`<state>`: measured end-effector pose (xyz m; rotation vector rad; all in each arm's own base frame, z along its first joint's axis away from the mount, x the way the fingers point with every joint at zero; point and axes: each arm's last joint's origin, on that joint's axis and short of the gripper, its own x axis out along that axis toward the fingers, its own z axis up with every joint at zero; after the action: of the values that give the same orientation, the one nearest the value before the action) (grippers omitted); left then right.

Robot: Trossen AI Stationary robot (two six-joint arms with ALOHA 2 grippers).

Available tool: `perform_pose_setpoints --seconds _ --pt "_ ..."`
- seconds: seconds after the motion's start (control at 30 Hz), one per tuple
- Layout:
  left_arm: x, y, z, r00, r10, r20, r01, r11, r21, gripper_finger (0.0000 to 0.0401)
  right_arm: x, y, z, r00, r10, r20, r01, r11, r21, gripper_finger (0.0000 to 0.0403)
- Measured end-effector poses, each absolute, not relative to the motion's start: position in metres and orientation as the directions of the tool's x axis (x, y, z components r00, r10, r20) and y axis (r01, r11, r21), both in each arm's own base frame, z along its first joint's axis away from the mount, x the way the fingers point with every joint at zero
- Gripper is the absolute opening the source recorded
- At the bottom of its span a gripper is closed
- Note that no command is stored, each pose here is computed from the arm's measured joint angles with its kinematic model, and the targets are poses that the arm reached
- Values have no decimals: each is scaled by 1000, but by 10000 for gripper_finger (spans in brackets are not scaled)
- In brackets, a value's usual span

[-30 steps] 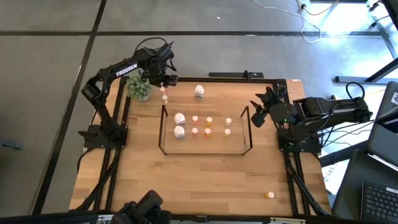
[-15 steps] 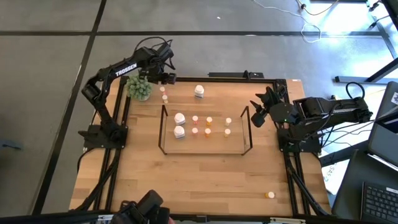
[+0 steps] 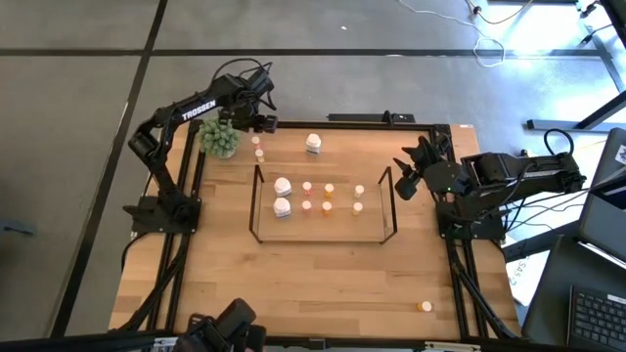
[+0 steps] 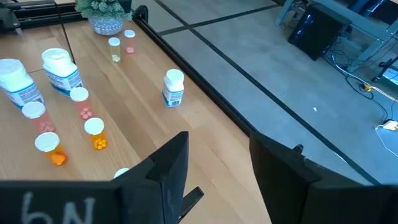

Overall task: Pick and place medicine bottles onto shelf by color
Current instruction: Put the pink pill bottle on the shelf aligned with the other pink pill bottles

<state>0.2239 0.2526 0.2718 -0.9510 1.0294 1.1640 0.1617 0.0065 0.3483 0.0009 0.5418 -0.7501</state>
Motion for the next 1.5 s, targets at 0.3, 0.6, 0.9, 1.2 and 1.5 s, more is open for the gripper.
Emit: perform_pose_setpoints --seconds 0.3,0.6,0.9,1.2,1.5 --pt "224 252 272 103 239 -966 -968 246 -42 150 162 6 348 602 -647 -468 648 738 -188 173" --pt "227 252 270 96 249 -964 -909 416 17 206 162 7 348 602 -647 -468 647 739 -188 173" --pt "241 264 232 35 172 -984 -875 481 53 211 162 7 348 602 -647 -468 648 738 -188 173" --pt "245 269 215 -3 141 -990 -858 509 75 211 162 7 348 602 -647 -468 647 739 -188 173" --pt "248 274 203 -53 167 -985 -853 505 131 211 162 7 348 602 -647 -468 648 739 -188 173"
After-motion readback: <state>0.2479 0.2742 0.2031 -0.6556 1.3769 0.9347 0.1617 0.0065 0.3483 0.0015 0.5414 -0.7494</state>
